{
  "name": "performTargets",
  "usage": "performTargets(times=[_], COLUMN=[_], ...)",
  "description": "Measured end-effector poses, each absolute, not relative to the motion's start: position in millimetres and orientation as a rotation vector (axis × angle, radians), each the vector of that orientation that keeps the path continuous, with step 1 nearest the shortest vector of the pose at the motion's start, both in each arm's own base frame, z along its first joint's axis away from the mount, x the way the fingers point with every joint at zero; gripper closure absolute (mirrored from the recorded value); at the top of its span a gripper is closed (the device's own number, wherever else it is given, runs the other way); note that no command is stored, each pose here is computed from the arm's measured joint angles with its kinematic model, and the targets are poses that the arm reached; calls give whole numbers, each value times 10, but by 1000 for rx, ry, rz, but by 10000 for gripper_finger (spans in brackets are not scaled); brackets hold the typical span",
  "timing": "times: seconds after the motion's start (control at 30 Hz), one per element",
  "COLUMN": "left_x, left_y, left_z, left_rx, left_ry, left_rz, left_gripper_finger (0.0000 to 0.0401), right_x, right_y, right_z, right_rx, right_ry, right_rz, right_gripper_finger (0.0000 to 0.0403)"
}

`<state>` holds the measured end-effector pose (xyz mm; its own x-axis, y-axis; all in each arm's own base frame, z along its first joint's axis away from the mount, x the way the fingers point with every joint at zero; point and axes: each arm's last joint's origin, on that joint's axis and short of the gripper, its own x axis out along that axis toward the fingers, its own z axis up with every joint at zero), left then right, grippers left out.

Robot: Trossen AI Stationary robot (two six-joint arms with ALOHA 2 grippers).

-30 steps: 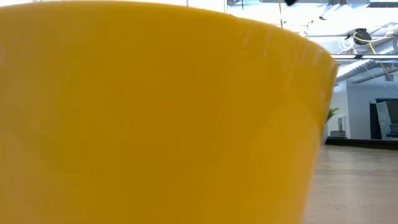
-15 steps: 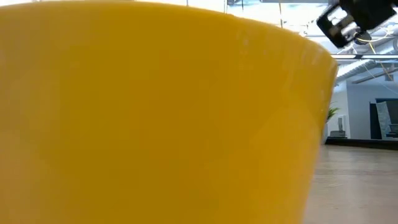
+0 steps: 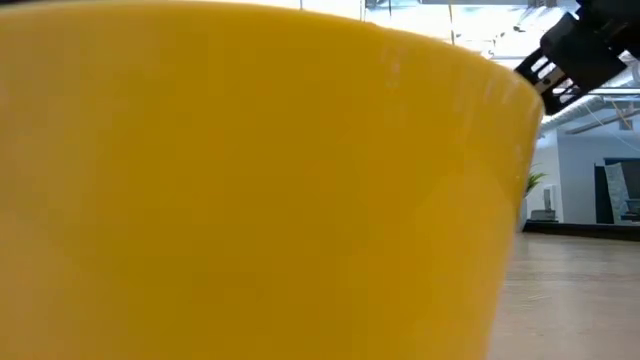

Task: Pick & Place Mini bowls
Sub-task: Stack the yellow bowl on the yellow bowl on the shelf

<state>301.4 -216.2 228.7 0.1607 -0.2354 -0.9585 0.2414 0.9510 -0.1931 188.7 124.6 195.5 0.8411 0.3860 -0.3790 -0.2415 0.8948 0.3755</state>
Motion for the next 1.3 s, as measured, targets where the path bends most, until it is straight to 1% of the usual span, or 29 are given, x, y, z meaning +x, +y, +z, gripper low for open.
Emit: performTargets(times=[0.13, 0.3, 0.53, 0.87, 1.17, 1.3], left_x=[2978, 2940, 2886, 2813, 2866, 2870], left_y=[-2208, -2170, -2187, -2098, -2099, -2117], left_z=[2246, 2224, 2202, 2001, 1915, 1862], left_rx=[130, 388, 536, 758, 833, 831], left_ry=[1351, 1318, 1331, 1353, 1264, 1230], left_rz=[-349, -317, -457, -520, -604, -648], left_gripper_finger=[313, 313, 313, 313, 313, 313], right_x=[1905, 1923, 1926, 1926, 1927, 1927], right_y=[1258, 1265, 1263, 1263, 1262, 1261], right_z=[2012, 2077, 2085, 2084, 2084, 2084], right_rx=[345, 342, 356, 349, 320, 320], right_ry=[405, 331, 323, 322, 317, 317], right_rz=[354, 362, 351, 352, 356, 356], right_gripper_finger=[271, 271, 271, 271, 271, 271])
